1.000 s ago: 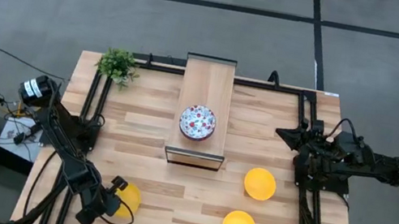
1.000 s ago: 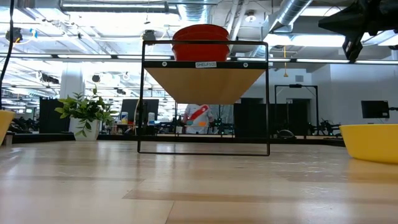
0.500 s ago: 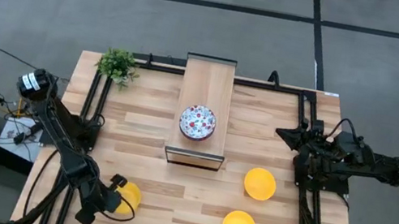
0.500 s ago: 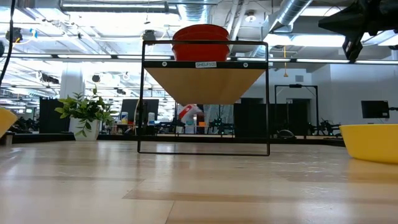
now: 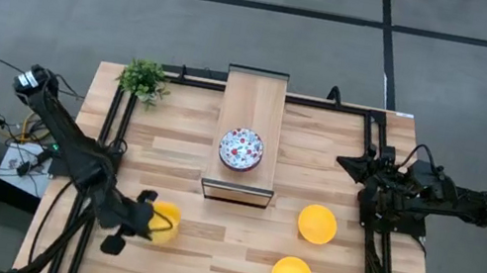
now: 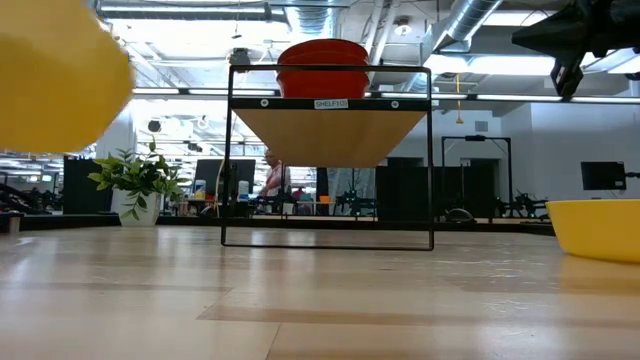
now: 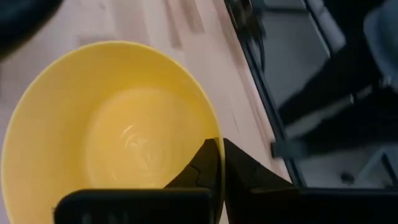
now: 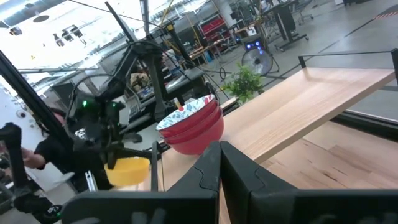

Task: Pick & Place Mini bowls
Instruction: Put the bottom left yellow bowl on the shelf

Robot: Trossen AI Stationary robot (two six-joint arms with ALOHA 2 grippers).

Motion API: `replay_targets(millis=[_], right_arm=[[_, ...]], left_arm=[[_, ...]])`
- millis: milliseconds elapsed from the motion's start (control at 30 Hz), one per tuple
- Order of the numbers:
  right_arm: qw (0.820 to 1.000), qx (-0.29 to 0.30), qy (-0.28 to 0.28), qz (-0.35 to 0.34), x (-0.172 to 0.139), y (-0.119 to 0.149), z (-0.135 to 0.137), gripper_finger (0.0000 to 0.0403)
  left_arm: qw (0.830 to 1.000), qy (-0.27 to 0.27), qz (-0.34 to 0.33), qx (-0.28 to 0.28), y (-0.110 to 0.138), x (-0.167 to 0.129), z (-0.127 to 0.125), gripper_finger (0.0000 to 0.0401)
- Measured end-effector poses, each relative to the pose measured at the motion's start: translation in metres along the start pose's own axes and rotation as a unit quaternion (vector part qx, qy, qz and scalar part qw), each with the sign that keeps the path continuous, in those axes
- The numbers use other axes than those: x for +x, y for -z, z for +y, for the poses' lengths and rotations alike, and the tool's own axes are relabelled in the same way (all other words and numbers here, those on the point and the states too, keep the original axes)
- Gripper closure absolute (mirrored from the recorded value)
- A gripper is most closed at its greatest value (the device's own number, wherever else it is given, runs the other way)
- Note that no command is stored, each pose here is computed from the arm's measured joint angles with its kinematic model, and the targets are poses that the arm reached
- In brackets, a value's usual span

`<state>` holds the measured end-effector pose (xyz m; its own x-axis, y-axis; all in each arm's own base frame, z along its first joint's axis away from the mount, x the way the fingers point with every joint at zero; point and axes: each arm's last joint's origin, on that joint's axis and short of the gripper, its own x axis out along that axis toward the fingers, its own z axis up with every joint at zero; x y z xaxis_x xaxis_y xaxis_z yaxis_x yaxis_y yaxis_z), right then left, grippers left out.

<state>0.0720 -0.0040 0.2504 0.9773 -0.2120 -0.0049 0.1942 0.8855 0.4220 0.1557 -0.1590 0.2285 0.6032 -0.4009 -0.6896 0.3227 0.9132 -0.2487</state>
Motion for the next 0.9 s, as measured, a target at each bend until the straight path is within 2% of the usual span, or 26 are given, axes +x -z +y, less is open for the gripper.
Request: replay_targets(millis=[333, 600, 900], right_arm=[[1.0, 0.0, 0.0, 0.0, 0.0, 0.0, 0.0, 0.0403], [1.0, -0.001, 0.0, 0.0, 0.0, 0.0, 0.0, 0.0403], [1.0, -0.001, 0.0, 0.0, 0.0, 0.0, 0.0, 0.0403]], left_arm=[[0.99, -0.051, -0.125, -0.045, -0.038, -0.038, 0.019, 0.0398], [0.971, -0.114, -0.208, 0.015, -0.077, -0.07, 0.018, 0.0398], [0.932, -0.225, -0.272, 0.084, -0.122, -0.098, 0.027, 0.0398]])
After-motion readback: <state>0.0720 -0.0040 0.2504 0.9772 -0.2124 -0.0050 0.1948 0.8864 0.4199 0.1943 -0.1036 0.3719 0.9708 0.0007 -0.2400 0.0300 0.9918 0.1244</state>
